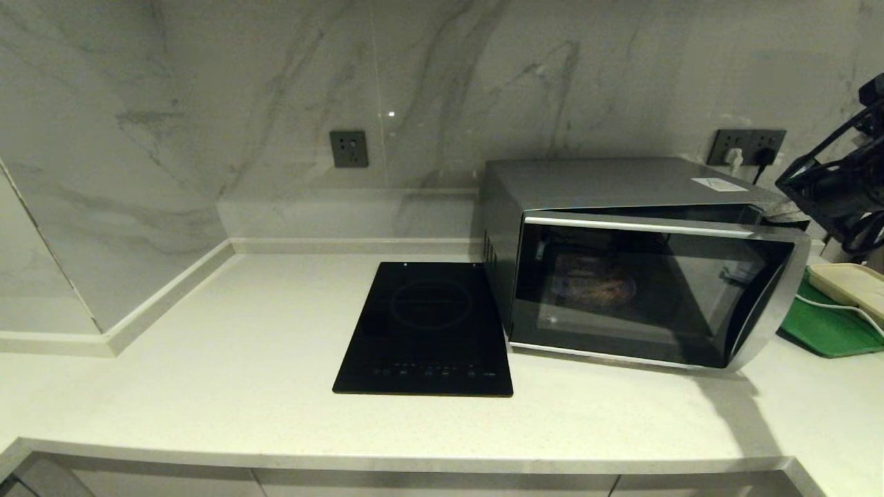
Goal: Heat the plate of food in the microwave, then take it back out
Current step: Open the microwave oven
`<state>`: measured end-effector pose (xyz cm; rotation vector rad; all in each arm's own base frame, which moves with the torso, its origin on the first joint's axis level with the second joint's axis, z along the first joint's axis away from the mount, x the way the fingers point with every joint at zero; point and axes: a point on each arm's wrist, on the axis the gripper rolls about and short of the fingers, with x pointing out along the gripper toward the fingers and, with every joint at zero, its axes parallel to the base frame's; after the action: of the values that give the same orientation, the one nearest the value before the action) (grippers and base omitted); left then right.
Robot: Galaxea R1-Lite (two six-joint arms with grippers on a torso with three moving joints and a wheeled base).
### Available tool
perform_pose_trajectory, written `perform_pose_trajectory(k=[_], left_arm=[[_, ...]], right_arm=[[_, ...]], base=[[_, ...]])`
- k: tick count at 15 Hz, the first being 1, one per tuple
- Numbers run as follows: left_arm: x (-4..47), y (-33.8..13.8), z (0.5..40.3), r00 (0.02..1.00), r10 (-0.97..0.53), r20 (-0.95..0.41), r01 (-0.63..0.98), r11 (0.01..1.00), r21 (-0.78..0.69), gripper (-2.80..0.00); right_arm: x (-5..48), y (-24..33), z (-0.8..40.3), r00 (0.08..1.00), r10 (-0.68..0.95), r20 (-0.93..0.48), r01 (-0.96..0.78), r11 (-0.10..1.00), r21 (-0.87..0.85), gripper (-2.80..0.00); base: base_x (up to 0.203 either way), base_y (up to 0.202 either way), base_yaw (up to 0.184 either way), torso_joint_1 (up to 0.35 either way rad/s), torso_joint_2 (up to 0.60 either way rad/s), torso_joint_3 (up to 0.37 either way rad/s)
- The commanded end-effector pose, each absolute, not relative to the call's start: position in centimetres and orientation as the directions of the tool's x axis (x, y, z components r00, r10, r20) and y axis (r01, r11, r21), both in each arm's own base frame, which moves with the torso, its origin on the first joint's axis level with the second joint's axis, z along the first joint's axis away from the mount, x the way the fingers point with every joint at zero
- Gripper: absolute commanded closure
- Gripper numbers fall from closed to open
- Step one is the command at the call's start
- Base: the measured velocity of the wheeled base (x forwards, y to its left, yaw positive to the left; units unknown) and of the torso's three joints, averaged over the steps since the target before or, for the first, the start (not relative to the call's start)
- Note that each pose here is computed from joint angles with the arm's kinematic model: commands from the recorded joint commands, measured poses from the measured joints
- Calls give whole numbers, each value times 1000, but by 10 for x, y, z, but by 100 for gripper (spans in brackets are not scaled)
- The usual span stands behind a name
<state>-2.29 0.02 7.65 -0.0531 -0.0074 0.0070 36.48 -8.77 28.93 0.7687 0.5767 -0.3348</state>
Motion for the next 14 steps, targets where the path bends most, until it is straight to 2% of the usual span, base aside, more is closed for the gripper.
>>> perform_pose_trajectory(k=[1, 6, 8, 11, 14], left_arm=[[-23, 0, 77, 1000, 8, 8, -7, 999, -54, 0], [-23, 0, 77, 1000, 8, 8, -7, 999, -54, 0], [-23, 0, 77, 1000, 9, 8, -8, 999, -54, 0], [-23, 0, 77, 1000, 9, 8, -9, 999, -54, 0], [-23, 0, 77, 1000, 8, 8, -7, 999, -54, 0]], right_arm=[[335, -80, 314, 810, -36, -586, 443, 691, 571, 0], [296, -69, 311, 701, 48, -711, 452, 742, 496, 0], [300, -70, 313, 726, 45, -686, 433, 745, 507, 0], [321, -75, 314, 810, 18, -586, 365, 767, 528, 0], [341, -80, 301, 810, 11, -586, 367, 769, 522, 0]], base=[[0, 0, 0, 0, 0, 0], [0, 0, 0, 0, 0, 0], [0, 0, 0, 0, 0, 0], [0, 0, 0, 0, 0, 0], [0, 0, 0, 0, 0, 0]])
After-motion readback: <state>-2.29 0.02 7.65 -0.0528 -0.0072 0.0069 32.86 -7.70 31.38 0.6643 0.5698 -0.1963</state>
